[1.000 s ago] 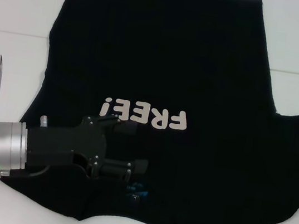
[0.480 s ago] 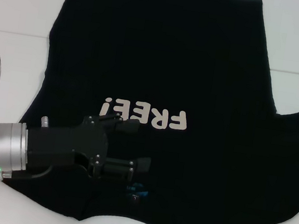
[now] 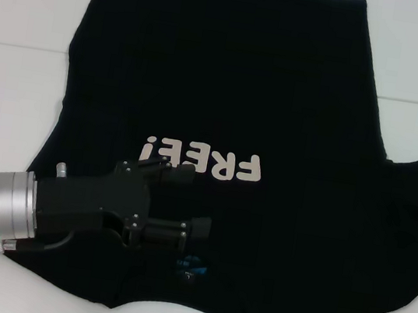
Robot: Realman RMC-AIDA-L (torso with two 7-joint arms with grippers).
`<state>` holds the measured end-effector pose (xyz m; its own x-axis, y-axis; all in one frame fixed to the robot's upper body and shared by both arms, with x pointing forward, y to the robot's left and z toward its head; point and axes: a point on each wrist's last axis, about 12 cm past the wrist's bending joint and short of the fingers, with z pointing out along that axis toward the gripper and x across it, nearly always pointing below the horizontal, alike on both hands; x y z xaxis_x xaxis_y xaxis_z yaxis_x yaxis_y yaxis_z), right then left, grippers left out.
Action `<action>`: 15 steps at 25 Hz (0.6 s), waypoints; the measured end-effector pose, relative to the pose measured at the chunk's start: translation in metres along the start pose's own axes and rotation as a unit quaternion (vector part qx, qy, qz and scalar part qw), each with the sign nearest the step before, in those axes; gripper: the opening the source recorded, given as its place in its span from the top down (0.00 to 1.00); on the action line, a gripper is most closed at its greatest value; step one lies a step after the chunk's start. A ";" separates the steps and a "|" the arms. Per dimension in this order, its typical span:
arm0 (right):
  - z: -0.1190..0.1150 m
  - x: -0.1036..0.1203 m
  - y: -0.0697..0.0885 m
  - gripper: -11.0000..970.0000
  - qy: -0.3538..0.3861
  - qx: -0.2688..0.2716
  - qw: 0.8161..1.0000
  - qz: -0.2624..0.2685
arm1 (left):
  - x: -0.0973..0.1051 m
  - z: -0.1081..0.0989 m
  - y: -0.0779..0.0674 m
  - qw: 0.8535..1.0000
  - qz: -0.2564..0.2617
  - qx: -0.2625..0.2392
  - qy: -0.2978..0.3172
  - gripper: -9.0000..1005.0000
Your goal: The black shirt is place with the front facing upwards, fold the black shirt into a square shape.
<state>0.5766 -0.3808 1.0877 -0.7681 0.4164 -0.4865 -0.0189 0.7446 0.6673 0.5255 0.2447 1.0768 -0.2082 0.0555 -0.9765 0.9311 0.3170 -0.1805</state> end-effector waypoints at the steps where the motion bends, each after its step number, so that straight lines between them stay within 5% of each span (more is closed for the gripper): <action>1: 0.002 -0.001 0.004 0.99 0.003 -0.011 1.000 -0.003 | 0.000 0.000 0.000 1.000 0.000 0.001 -0.001 0.09; 7: 0.032 -0.011 0.048 0.99 0.038 -0.062 0.996 -0.045 | -0.004 -0.003 0.002 1.000 0.002 -0.006 -0.012 0.09; 15: 0.090 -0.009 0.103 0.99 0.077 -0.059 0.988 -0.120 | -0.009 -0.010 0.007 0.999 -0.002 -0.029 -0.035 0.09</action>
<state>0.6393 -0.2607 1.1105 -0.8202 0.1448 -0.5535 -0.2793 0.7430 0.6082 0.5312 0.2561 1.0852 -0.1879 -0.0105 -0.9821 0.9109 0.3721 -0.1783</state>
